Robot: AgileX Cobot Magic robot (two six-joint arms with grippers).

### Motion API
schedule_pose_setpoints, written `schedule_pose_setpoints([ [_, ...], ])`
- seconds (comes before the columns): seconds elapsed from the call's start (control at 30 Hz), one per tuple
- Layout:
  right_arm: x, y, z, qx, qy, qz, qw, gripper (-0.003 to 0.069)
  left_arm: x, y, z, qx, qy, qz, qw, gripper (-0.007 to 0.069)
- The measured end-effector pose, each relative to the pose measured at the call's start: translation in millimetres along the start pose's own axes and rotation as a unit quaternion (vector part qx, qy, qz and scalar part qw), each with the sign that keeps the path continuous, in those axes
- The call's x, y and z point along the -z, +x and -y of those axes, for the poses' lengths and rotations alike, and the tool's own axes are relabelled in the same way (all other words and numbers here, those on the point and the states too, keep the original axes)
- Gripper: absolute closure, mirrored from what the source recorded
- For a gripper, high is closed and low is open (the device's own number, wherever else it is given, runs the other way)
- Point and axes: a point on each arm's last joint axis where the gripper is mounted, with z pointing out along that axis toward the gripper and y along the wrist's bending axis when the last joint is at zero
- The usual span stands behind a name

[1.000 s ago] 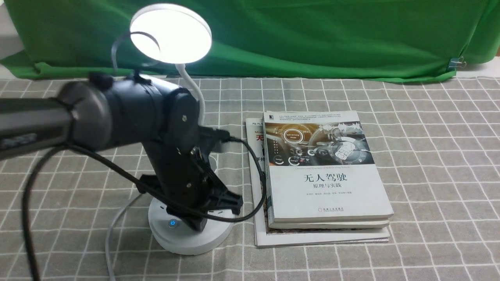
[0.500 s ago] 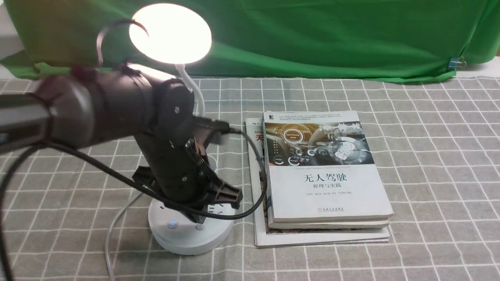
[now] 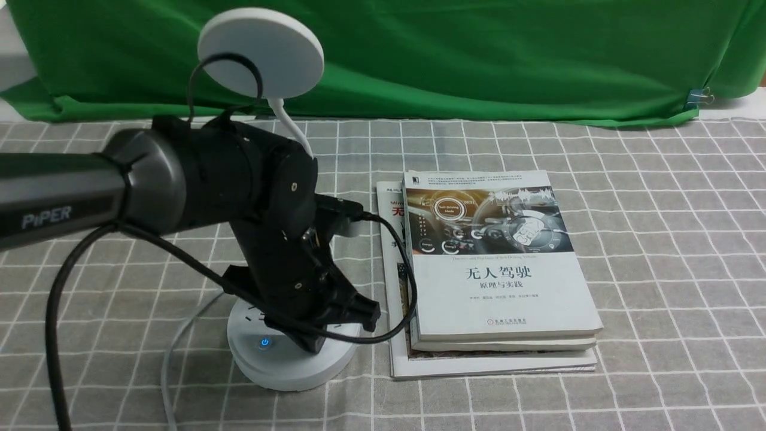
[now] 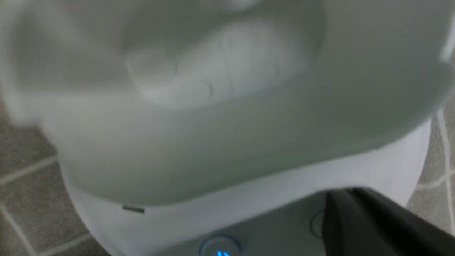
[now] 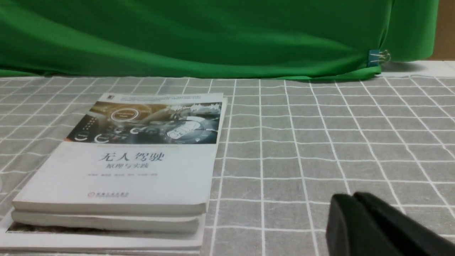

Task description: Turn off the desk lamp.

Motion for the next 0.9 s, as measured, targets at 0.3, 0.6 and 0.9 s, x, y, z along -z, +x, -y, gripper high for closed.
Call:
schedule_pose_setpoints([
  [0.3,0.0,0.0,0.0,0.0,0.0,0.0,1.0,0.0624,21.6,9.3,0.7,-0.008,0.002,0.007,1.0,0.0624],
  [0.6,0.0,0.0,0.0,0.0,0.0,0.0,1.0,0.0624,93.3,84.6,-6.5,-0.024,0.012,0.194,0.981,0.0624],
  [0.9,0.0,0.0,0.0,0.0,0.0,0.0,1.0,0.0624,92.9,154.2,-19.5,-0.026,0.025,0.391,0.92,0.0624],
])
